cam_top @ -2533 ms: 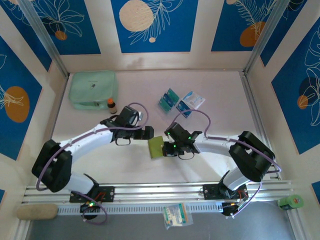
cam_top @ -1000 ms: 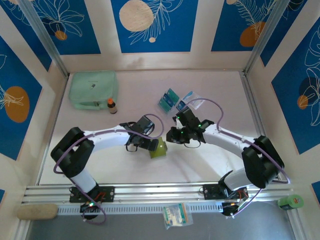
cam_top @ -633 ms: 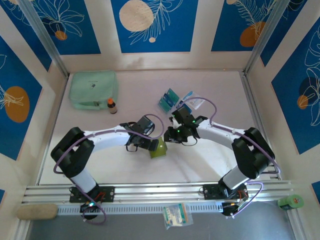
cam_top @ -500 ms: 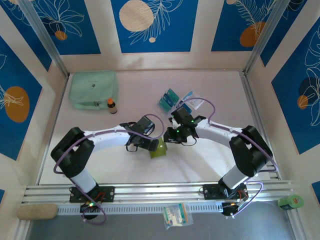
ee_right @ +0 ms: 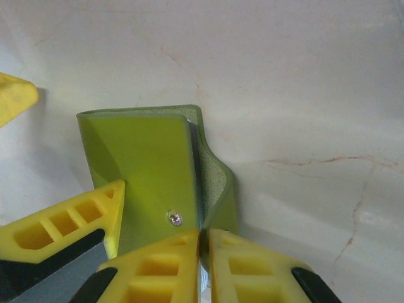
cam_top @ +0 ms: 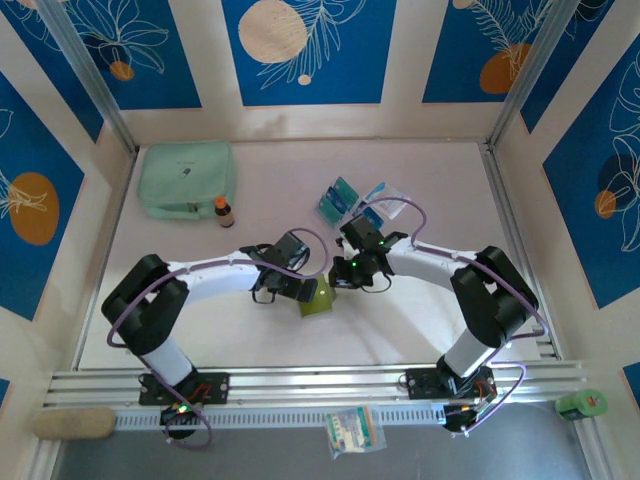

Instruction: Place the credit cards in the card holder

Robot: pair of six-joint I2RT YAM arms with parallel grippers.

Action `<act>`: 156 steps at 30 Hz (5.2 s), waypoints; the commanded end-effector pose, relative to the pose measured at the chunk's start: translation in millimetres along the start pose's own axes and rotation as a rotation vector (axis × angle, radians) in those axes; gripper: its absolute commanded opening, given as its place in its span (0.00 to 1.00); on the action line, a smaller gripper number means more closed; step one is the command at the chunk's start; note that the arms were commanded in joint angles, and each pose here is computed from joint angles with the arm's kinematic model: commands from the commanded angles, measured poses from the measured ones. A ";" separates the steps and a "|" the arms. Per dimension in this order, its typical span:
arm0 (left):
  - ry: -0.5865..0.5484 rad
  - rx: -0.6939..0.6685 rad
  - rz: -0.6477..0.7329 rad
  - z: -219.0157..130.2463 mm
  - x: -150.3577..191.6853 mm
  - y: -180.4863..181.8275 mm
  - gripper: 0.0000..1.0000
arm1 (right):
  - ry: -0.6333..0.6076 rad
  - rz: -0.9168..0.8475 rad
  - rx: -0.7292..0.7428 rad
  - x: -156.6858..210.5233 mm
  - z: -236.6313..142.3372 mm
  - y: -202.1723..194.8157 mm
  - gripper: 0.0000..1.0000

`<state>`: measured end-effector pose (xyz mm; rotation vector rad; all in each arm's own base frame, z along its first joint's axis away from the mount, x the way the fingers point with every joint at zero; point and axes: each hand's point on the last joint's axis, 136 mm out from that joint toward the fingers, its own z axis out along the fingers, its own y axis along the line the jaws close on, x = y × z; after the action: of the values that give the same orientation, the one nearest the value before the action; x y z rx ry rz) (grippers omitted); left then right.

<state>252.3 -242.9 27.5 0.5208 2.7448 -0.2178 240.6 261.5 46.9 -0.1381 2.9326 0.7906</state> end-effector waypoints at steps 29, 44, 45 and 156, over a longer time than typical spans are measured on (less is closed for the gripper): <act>0.068 -0.055 0.039 7.6 21.4 9.8 1.00 | 0.003 -0.025 -0.016 -2.4 -4.0 13.7 0.23; 0.067 -0.055 0.038 7.7 21.8 10.0 1.00 | 0.023 -0.006 0.006 1.8 3.3 1.1 0.14; 0.067 -0.055 0.040 7.7 21.8 10.0 1.00 | 0.022 -0.005 0.005 2.0 3.0 0.5 0.12; 0.071 -0.042 0.035 10.0 29.5 10.3 1.00 | 0.051 -0.014 -0.050 21.0 15.6 24.9 0.00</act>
<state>251.6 -243.1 25.3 0.5205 2.7338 -0.2289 230.5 289.4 38.2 -0.1792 2.9330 0.8451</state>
